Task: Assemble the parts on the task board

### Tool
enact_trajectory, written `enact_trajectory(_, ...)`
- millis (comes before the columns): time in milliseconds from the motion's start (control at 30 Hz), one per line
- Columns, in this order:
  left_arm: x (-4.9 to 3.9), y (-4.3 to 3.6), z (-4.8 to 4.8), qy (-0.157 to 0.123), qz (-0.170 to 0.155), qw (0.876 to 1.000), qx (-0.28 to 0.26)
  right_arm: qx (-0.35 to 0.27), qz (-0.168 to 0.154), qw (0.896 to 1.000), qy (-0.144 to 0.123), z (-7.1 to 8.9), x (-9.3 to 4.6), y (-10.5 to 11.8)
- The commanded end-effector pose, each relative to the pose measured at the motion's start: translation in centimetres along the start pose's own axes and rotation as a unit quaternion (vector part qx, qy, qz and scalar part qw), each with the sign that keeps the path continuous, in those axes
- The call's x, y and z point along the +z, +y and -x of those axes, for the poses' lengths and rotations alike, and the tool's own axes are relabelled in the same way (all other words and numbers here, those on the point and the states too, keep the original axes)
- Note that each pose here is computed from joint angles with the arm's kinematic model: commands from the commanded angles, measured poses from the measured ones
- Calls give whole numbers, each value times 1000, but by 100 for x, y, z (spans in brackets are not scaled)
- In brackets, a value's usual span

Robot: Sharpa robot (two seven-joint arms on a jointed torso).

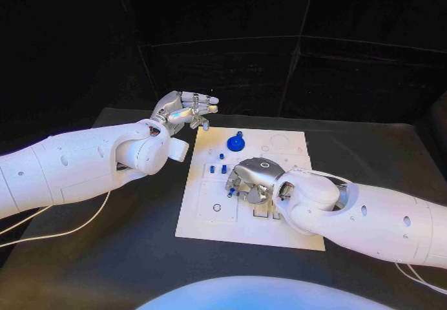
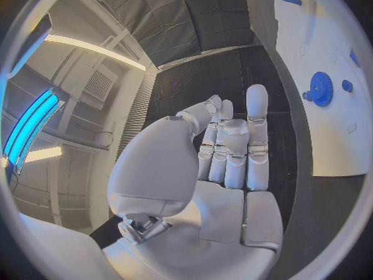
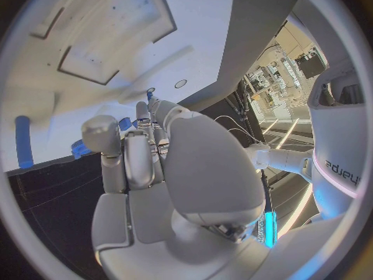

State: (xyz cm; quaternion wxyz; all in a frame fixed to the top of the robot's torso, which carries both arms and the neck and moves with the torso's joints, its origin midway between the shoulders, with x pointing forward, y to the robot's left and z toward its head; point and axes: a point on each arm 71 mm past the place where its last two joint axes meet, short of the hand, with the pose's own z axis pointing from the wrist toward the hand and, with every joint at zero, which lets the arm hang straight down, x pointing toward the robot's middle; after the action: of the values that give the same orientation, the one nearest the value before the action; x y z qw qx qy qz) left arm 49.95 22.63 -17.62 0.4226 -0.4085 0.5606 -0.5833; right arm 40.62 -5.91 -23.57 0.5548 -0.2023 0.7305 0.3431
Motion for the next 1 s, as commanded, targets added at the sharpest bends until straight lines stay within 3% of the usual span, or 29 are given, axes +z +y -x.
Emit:
enact_trajectory(33, 6, -9, -10, 5, -1, 1000, -4, -5, 9, 1000, 4, -4, 1, 28)
enact_trajectory(1000, 8, -4, -12, 9, 2, 1000, -5, -23, -1, 999, 32, -74, 64, 47)
